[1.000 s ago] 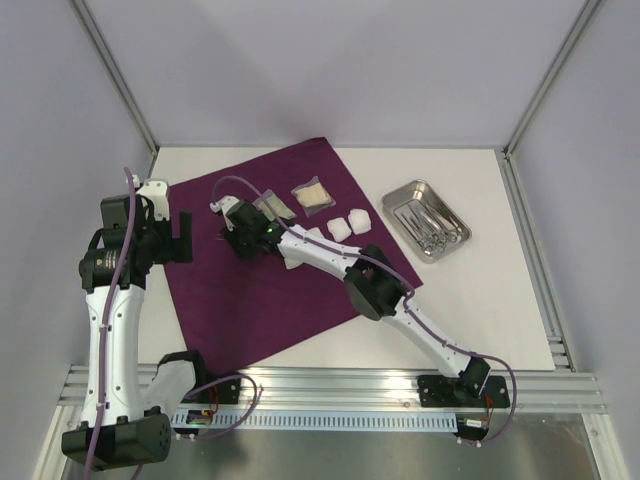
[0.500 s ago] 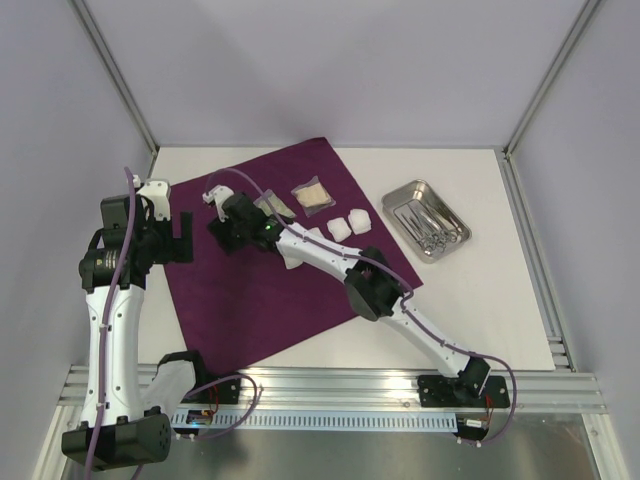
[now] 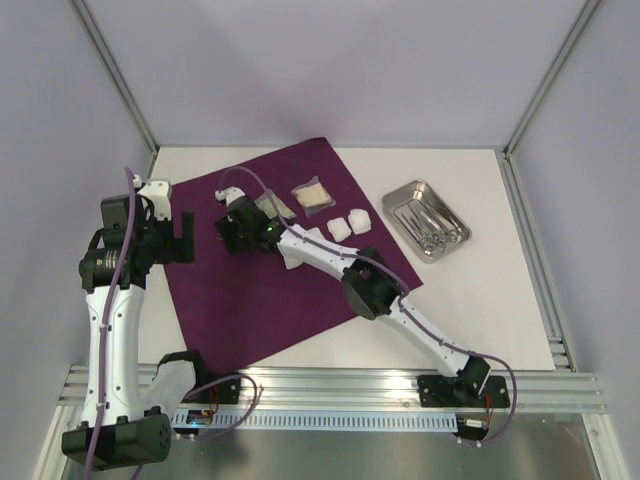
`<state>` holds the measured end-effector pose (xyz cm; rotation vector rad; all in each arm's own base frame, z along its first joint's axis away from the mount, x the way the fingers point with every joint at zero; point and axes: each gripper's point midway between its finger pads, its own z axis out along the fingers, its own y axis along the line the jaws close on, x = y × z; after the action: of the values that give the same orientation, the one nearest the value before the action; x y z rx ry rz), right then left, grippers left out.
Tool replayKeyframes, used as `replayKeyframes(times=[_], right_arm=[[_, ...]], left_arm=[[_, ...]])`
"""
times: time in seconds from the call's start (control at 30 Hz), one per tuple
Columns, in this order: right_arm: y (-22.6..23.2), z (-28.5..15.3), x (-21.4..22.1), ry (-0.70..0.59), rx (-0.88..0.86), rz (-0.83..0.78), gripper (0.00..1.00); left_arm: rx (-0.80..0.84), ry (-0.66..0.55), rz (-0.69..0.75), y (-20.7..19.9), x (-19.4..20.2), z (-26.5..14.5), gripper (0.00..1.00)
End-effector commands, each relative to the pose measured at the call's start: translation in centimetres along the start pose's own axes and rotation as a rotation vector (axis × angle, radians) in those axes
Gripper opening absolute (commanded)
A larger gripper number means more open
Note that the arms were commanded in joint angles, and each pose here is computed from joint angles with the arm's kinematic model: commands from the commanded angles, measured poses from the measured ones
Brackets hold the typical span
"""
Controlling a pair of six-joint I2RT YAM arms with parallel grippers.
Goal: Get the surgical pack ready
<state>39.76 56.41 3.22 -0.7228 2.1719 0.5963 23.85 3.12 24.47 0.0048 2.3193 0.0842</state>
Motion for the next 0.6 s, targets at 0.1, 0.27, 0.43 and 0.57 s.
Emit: replayKeyframes(times=[0.1, 0.27, 0.43, 0.57], right_arm=[[-0.6, 0.7, 2.6, 0.068, 0.018, 0.011, 0.50], [-1.1, 0.0, 2.6, 0.061, 0.063, -0.031, 0.36], [-0.4, -0.6, 2.7, 0.070, 0.046, -0.097, 0.26], [0.6, -1.5, 2.3, 0.059, 0.030, -0.125, 0.13]], left_arm=[[0.000, -0.031, 0.007, 0.1, -0.7, -0.5, 1.00], [0.006, -0.031, 0.009, 0.0, -0.8, -0.5, 1.00], [0.008, -0.028, 0.012, 0.0, -0.7, -0.5, 1.00], [0.008, -0.031, 0.010, 0.0, -0.8, -0.6, 1.00]])
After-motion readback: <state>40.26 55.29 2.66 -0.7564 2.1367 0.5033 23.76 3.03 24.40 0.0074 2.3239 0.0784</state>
